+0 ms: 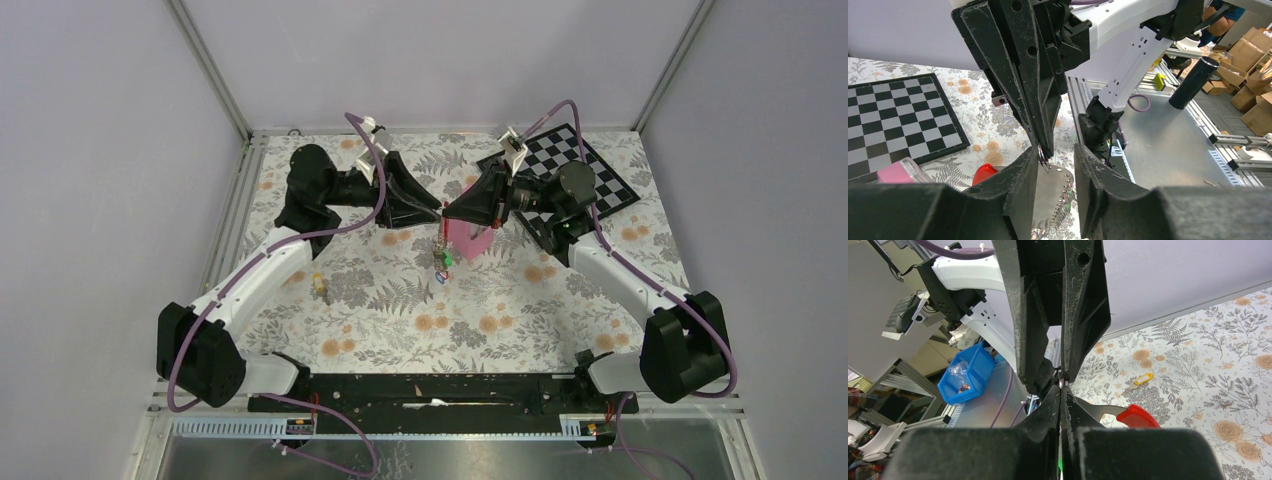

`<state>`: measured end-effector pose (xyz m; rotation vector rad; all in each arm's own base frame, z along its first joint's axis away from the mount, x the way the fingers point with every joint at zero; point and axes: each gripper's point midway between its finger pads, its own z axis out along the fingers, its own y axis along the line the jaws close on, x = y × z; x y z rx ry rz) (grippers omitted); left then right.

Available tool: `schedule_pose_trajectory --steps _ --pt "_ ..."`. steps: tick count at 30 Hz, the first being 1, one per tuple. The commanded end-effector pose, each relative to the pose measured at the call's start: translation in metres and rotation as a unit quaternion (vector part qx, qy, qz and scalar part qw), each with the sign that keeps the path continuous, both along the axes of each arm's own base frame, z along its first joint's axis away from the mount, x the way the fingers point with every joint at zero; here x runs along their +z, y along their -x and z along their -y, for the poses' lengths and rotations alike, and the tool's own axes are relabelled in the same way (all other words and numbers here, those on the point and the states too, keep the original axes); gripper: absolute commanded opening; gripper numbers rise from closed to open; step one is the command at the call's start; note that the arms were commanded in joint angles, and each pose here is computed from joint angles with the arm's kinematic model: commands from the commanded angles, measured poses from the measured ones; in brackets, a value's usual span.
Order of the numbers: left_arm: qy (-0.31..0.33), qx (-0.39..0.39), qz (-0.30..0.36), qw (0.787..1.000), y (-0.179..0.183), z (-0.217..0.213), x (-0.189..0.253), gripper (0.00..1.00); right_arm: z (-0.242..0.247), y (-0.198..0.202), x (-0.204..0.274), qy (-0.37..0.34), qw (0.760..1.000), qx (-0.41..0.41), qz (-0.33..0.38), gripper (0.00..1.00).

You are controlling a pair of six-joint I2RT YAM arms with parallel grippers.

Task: Put the keys on the keyring

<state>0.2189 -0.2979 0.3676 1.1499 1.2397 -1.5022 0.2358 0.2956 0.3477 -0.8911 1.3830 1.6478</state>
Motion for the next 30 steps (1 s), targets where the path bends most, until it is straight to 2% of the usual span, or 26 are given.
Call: schedule_pose_trajectory --steps 1,15,21,25,30 --pt "0.012 -0.001 0.022 1.0 0.002 0.001 0.007 0.33 0.003 0.001 0.017 -0.025 0.999 -0.011 0.038 0.0" --pt "-0.008 0.02 0.005 1.0 -0.001 0.0 -0.01 0.29 0.005 0.002 0.018 -0.026 0.999 -0.012 0.041 0.0" --pt "-0.007 0.021 0.003 1.0 -0.003 0.001 -0.008 0.15 0.005 0.001 0.014 -0.023 0.999 -0.015 0.041 0.0" --pt "-0.008 0.022 0.0 1.0 -0.004 0.002 -0.009 0.0 0.005 0.001 0.011 -0.02 0.999 -0.015 0.043 0.0" --pt "-0.017 0.029 0.003 0.999 -0.005 0.001 -0.008 0.0 0.006 0.002 0.0 0.0 0.998 -0.017 0.058 0.05"
